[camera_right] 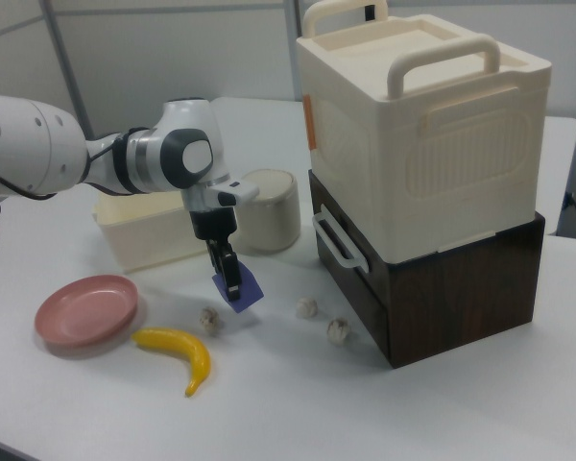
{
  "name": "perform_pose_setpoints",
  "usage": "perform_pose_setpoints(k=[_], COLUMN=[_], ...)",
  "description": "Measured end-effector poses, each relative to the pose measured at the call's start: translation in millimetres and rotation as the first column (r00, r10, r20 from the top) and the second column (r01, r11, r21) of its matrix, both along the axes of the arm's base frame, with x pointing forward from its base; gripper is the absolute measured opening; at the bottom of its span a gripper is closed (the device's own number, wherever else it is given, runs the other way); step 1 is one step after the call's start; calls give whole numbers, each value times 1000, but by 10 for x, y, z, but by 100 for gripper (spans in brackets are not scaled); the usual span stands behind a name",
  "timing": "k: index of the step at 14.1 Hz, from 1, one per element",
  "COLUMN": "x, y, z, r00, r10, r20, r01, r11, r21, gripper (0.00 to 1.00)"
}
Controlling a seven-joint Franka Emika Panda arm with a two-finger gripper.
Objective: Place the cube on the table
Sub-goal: 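Lift the purple cube off the pink plate and carry it toward the banana, then lower the cube onto the table and open the gripper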
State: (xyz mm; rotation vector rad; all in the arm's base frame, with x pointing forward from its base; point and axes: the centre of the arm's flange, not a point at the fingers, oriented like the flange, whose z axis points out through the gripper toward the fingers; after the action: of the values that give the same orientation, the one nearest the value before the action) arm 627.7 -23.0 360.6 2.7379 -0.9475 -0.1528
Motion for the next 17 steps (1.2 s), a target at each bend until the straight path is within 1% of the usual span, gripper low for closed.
perform_pose_setpoints(k=[2, 6, 7, 8, 10, 15, 17], x=[7, 14, 15, 15, 14, 34, 66], y=[-56, -83, -84, -84, -105, -210, -338], z=[-48, -159, -168, -168, -169, -112, 140], r00=[1000, 1000, 1000, 1000, 1000, 1000, 999], r10=[-8, 9, 10, 9, 6, -12, -34], r20=[-2, -19, -20, -20, -20, -8, 38], r01=[8, -10, -10, -10, -6, 12, 36], r11=[1000, 1000, 1000, 1000, 1000, 999, 999], r21=[0, -26, -26, -26, -28, -34, -39], gripper=[59, 59, 63, 78, 100, 100, 100])
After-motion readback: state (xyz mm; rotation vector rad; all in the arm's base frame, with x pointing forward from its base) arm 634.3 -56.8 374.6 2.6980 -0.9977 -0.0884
